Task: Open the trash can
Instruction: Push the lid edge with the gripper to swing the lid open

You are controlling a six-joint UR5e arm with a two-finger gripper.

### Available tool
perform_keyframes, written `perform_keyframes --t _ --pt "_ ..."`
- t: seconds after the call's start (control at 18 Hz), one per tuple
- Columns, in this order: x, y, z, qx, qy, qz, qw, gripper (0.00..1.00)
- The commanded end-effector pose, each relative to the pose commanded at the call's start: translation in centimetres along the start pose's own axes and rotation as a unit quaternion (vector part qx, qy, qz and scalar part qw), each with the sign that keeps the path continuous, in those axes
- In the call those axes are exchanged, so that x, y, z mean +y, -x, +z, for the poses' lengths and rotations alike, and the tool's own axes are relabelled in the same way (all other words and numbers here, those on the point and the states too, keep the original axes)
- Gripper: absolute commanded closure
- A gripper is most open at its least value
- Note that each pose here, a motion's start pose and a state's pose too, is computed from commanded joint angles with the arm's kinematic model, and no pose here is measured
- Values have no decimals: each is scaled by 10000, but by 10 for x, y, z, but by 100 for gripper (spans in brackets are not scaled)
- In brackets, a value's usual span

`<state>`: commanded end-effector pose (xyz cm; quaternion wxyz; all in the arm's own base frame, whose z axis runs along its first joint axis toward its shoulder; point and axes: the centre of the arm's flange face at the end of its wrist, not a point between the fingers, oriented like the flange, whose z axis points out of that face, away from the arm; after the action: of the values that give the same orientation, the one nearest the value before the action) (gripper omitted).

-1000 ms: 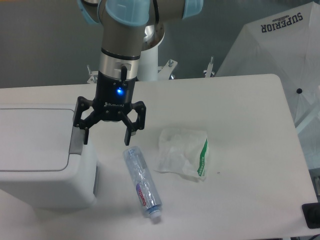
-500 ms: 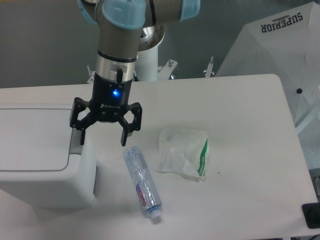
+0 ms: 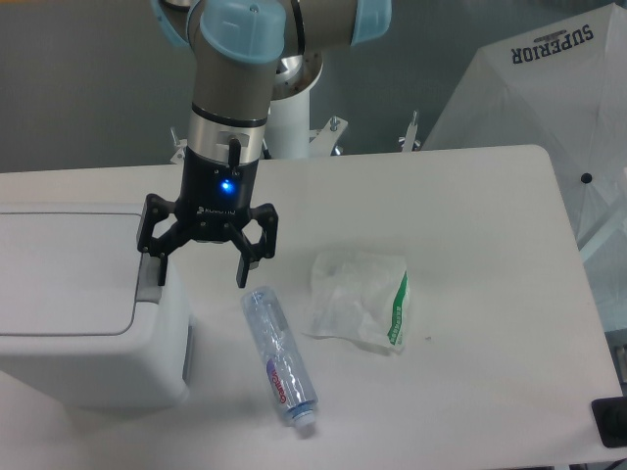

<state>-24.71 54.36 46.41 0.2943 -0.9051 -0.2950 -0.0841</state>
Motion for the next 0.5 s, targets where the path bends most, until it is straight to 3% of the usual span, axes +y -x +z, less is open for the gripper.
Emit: perform_keyframes --t 0.5 --pt "-1 0 1 0 0 0 10000 0"
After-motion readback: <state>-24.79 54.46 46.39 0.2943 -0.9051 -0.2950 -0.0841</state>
